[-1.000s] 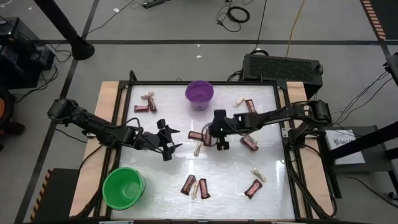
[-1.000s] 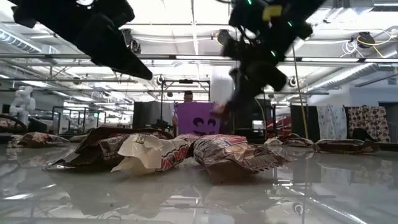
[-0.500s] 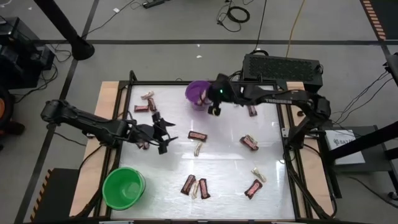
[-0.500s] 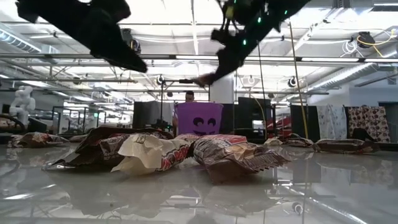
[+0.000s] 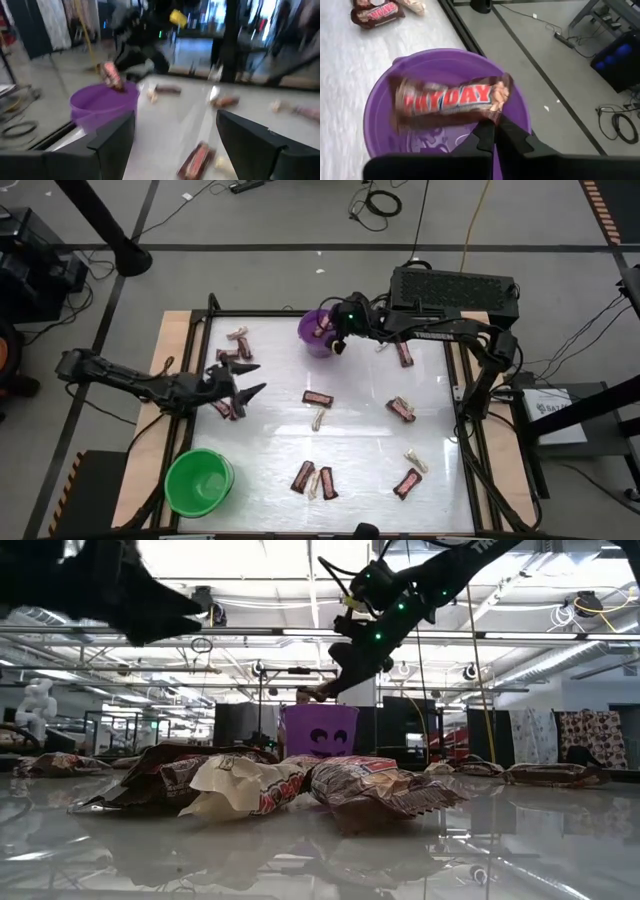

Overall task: Sort candy by brand, put in halloween buckets
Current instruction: Put the brown chocolate into the purple bucket

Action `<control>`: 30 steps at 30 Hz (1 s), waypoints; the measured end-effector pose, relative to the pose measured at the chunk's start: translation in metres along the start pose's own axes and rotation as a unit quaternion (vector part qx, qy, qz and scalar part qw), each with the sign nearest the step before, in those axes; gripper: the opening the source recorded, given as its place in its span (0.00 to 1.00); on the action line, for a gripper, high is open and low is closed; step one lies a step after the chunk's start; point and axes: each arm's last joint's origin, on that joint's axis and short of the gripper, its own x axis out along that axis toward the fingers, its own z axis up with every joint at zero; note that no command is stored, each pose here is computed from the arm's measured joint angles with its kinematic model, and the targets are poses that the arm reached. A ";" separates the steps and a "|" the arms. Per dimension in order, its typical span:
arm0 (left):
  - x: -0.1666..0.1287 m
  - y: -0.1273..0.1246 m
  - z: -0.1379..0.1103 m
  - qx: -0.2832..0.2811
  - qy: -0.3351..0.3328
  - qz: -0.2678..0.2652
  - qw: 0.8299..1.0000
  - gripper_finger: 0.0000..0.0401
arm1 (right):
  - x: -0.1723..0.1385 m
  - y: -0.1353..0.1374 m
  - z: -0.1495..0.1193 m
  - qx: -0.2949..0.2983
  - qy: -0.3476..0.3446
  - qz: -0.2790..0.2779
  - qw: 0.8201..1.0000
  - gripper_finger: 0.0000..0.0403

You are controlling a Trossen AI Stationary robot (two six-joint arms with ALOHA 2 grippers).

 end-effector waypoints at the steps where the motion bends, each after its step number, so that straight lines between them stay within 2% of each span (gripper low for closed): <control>1: -0.002 0.001 -0.004 -0.008 -0.019 -0.001 1.000 0.71 | -0.001 0.000 0.000 -0.004 0.001 0.000 1.000 0.03; 3: -0.005 0.003 -0.013 -0.005 -0.030 -0.001 1.000 0.71 | -0.002 0.000 0.000 -0.008 0.001 0.000 1.000 0.07; 7: -0.005 0.004 -0.024 0.002 -0.001 0.001 1.000 0.71 | -0.002 0.000 -0.003 -0.012 0.019 0.002 1.000 0.17; 11: -0.002 0.003 -0.008 0.009 -0.024 0.005 1.000 0.71 | -0.002 0.000 -0.003 -0.014 0.021 -0.001 1.000 0.28; 16: 0.004 0.000 -0.002 0.065 0.021 0.005 0.998 0.71 | -0.007 -0.006 0.011 -0.023 0.015 -0.038 0.999 0.38; 20: 0.008 -0.001 0.007 0.084 0.049 0.009 0.995 0.71 | -0.013 -0.007 0.023 -0.033 0.008 -0.035 0.999 0.42; 22: 0.010 -0.001 0.008 0.093 0.066 0.012 0.993 0.71 | -0.019 -0.004 0.030 -0.038 0.014 -0.013 0.999 0.43; 25: 0.011 0.000 0.006 0.115 0.089 0.015 0.989 0.71 | -0.029 0.008 0.032 -0.041 0.043 0.058 0.997 0.43; 30: 0.015 0.000 0.002 0.145 0.103 -0.019 0.984 0.71 | -0.042 0.045 0.019 -0.036 0.114 0.194 0.974 0.42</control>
